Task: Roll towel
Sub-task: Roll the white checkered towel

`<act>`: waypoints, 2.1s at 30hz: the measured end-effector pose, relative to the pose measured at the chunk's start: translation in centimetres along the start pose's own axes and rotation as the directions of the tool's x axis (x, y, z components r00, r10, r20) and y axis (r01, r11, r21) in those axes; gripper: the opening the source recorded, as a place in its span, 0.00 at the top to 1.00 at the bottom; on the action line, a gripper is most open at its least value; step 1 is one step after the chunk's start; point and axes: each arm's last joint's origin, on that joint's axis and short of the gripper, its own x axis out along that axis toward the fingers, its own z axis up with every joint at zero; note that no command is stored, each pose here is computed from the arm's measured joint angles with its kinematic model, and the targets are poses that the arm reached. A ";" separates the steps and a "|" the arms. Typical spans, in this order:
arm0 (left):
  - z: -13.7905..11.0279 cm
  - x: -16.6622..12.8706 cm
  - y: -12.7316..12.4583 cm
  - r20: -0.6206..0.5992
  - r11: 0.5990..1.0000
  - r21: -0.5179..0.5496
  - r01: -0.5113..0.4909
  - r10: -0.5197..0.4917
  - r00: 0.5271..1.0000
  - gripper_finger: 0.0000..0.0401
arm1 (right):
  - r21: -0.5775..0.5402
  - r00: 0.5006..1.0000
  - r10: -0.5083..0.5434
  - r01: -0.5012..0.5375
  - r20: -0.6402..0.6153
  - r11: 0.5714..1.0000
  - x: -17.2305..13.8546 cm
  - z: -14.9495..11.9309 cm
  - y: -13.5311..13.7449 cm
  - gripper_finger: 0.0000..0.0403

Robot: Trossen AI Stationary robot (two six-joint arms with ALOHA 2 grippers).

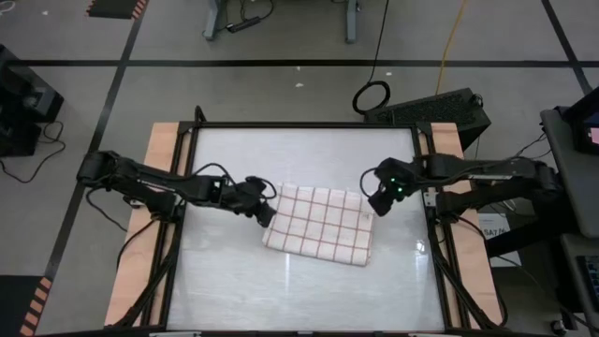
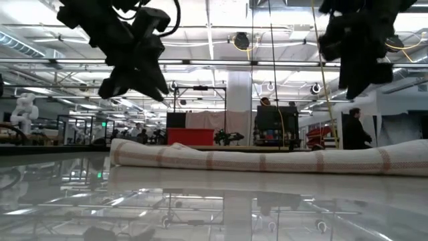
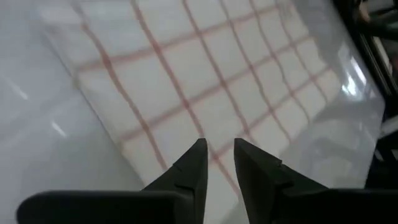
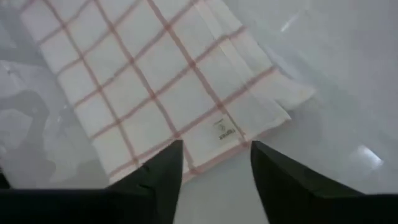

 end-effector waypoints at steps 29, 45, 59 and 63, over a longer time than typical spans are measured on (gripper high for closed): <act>-3.8 8.2 3.0 -0.158 0.960 0.093 -0.266 0.278 0.948 0.98 | 0.109 0.965 -0.128 0.156 -0.228 0.982 12.7 2.7 -0.8 1.00; 1.2 8.0 7.7 -0.099 0.868 0.305 -0.392 0.439 0.893 0.99 | 0.457 0.994 0.008 0.044 -0.110 0.888 13.0 0.5 4.4 1.00; 3.7 0.3 5.5 -0.023 0.927 0.297 -0.229 0.247 0.969 0.99 | 0.247 0.978 -0.155 0.186 -0.142 0.951 7.3 2.3 3.2 1.00; 3.9 -1.6 4.0 0.016 0.966 0.234 -0.108 0.108 0.994 0.99 | 0.136 0.976 -0.136 0.159 -0.169 0.978 7.4 3.2 2.3 1.00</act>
